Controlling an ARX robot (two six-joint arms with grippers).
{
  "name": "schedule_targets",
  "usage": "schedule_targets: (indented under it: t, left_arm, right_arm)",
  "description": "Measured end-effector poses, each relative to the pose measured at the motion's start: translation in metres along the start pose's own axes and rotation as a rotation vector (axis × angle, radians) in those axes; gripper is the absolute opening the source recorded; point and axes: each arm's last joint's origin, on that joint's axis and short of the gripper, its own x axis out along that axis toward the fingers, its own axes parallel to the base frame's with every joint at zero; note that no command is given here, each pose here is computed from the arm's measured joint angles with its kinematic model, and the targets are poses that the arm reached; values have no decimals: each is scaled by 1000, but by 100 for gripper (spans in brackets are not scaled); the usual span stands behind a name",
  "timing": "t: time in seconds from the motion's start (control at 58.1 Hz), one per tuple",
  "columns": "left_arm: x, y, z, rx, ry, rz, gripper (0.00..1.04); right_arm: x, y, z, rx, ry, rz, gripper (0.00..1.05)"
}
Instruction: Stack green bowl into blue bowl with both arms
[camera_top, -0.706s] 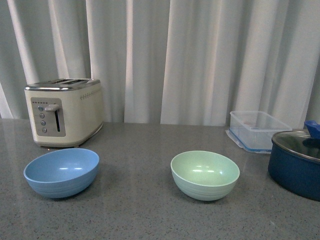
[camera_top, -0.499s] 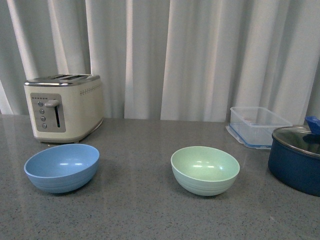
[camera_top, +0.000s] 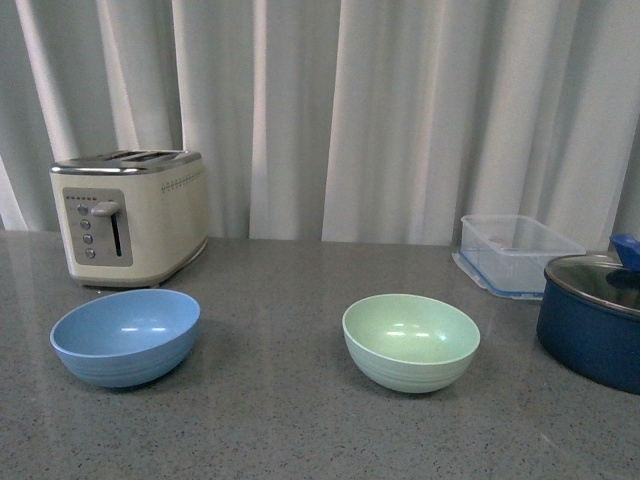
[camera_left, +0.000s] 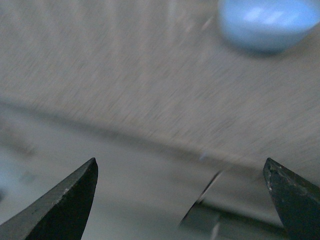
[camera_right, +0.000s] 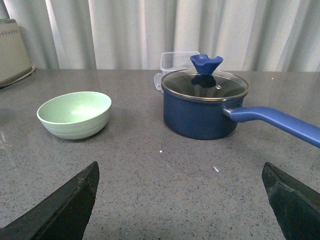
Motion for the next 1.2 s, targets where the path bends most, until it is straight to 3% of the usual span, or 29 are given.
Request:
schedule_targets:
  t: [0.034,0.138,0.293,0.516,0.757,0.998,1.205]
  left_arm:
    - [7,2,-1,-3,84,109,98]
    - [21,6,14,-73,96,133,98]
    - [45,4,53,-129,48,26,98]
    - [104,-6,106,-144,97,-41,98]
    - [158,-31,140,-137,131,-104,98]
    - [207,-59,154,-128,176,-118,98]
    - [230,-76,151,-119,216,-116,98]
  right_arm:
    - [0,0,0,0,0,2,95]
    - [0,0,0,0,0,0,95]
    - [0,0,0,0,0,0,95]
    - [0,0,0,0,0,0,95]
    - [0,0,0,0,0,0,95]
    - [0,0,0,0,0,0,95]
    - [0,0,0,0,1,0,95]
